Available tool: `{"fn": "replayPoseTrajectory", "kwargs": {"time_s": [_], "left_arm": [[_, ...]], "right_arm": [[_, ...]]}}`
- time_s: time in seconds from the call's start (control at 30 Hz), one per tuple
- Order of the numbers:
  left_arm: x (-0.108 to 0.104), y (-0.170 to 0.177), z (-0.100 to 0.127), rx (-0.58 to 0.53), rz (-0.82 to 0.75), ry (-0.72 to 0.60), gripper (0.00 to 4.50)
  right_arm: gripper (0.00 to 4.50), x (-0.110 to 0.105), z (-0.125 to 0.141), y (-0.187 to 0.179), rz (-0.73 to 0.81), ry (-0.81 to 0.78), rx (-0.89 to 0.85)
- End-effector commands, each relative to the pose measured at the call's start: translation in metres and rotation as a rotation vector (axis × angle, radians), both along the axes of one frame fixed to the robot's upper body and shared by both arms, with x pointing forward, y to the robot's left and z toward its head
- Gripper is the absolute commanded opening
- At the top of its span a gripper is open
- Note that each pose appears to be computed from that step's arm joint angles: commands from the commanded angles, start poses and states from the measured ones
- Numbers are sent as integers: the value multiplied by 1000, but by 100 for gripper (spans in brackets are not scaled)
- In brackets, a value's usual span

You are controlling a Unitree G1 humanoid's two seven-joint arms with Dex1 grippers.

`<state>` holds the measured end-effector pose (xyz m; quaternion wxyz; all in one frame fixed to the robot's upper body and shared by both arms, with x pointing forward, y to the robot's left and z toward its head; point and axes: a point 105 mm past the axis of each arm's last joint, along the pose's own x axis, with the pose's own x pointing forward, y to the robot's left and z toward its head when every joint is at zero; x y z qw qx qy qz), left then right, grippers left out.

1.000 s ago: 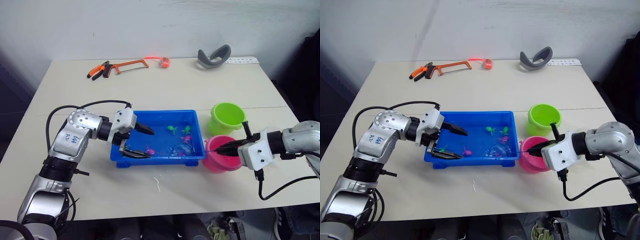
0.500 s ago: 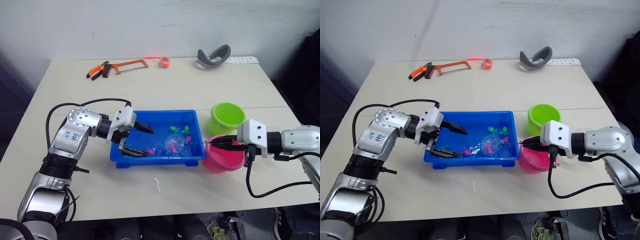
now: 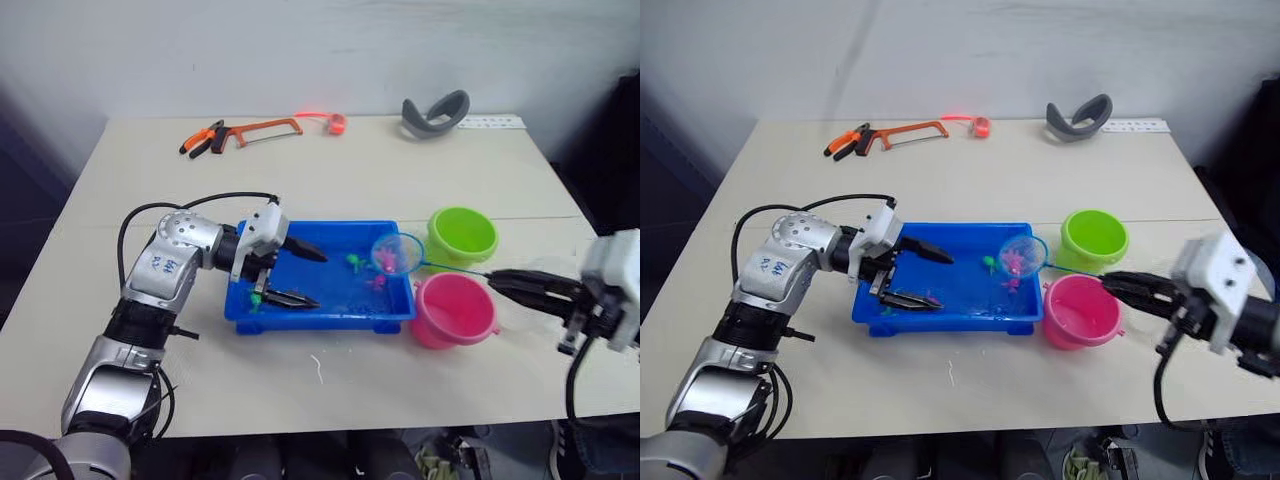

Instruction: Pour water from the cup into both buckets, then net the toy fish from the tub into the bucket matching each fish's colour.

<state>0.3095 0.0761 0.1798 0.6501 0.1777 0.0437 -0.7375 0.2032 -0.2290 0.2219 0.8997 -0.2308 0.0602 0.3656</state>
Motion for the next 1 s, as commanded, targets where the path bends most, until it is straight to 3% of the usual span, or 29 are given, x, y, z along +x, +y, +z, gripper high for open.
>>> {"fn": "replayPoseTrajectory", "kwargs": {"time_s": [0.03,0.2,0.33,0.53,0.67,0.73,0.93,1.0], "left_arm": [[2,-12,7,-11,-68,-34,447],[7,-25,6,-12,-135,-41,447],[10,-33,5,-20,-167,-44,447],[13,-39,5,-27,-185,-52,447],[15,-39,7,-33,-182,-59,447],[16,-39,7,-35,-178,-61,447],[17,-33,7,-32,-159,-64,447],[17,-32,6,-29,-155,-65,447]], "right_arm": [[0,-26,14,-13,-110,-68,-55],[0,-57,8,-36,-263,-71,-165],[0,-64,9,-44,-305,-140,-338],[0,-61,7,-22,-126,-309,-673],[0,-64,-8,-13,160,-466,-1103],[0,-63,-10,-18,227,-544,-1235],[0,-54,2,-28,230,-708,-1357],[0,-52,3,-34,188,-686,-1287]]}}
